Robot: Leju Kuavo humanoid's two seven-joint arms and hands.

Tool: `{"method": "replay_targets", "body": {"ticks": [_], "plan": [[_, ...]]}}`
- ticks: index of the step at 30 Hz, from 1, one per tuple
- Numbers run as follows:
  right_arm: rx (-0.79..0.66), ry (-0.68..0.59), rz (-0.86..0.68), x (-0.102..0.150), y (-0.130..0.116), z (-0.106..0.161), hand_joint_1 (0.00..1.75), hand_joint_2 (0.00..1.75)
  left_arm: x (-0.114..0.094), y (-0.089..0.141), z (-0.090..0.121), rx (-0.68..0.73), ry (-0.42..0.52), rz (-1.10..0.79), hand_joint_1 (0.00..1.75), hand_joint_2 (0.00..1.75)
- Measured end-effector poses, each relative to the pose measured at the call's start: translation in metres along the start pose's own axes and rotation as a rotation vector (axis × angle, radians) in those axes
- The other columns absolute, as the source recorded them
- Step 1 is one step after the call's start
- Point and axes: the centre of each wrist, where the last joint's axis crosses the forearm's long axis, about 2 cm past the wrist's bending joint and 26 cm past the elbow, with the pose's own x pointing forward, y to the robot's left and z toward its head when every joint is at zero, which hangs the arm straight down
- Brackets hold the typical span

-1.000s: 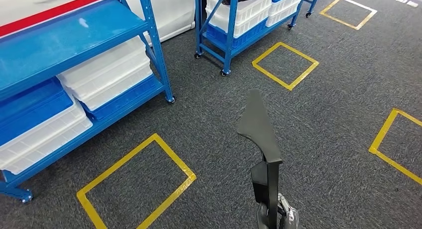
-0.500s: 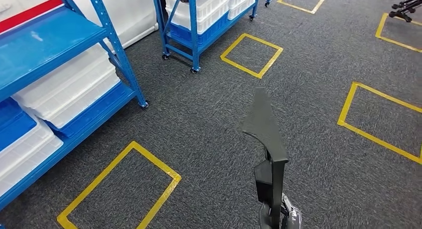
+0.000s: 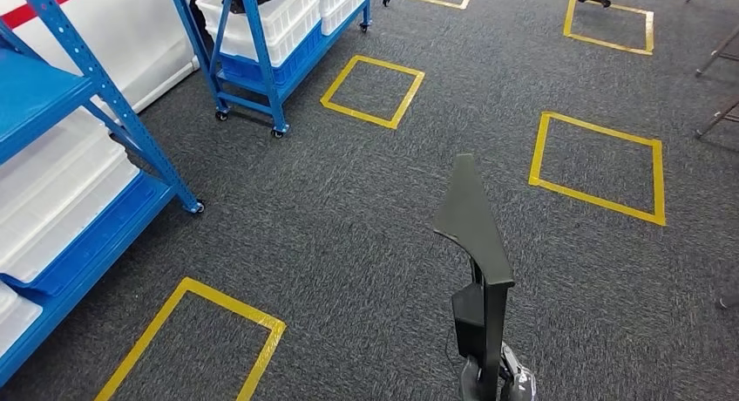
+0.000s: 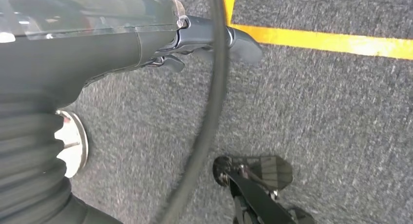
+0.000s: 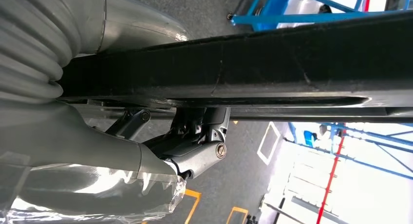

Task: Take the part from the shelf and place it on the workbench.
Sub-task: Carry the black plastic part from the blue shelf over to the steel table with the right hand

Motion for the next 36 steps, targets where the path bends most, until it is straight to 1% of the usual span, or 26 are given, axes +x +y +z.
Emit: {"method": "replay_targets", "body": {"ticks": [3,8,19,24,36], "plan": [[-0.002,0.003,0.005,0.0004,-0.0014,0.0016,1.75,1.75,0.0023,-0.0016,-0.0004,-0.001,-0.005,-0.002,0.00,1.75],[0.002,0.002,0.005,0.0005,-0.0024,0.0013,1.75,1.75,0.0004,-0.0021,0.0004,-0.002,0.000,-0.003,0.00,1.75],[-0.008,0.003,0.005,0.0016,-0.0036,0.0018,1.75,1.75,0.0065,-0.0026,-0.0015,-0.003,-0.011,-0.006,0.00,1.75],[-0.004,0.005,-0.002,0.0016,-0.0034,0.0017,1.75,1.75,0.0016,-0.0035,0.0004,-0.006,-0.001,-0.008,0.00,1.75],[-0.001,0.003,-0.010,0.0016,-0.0029,0.0017,1.75,1.75,0.0029,-0.0044,0.0002,-0.008,-0.005,-0.019,0.00,1.75]]}}
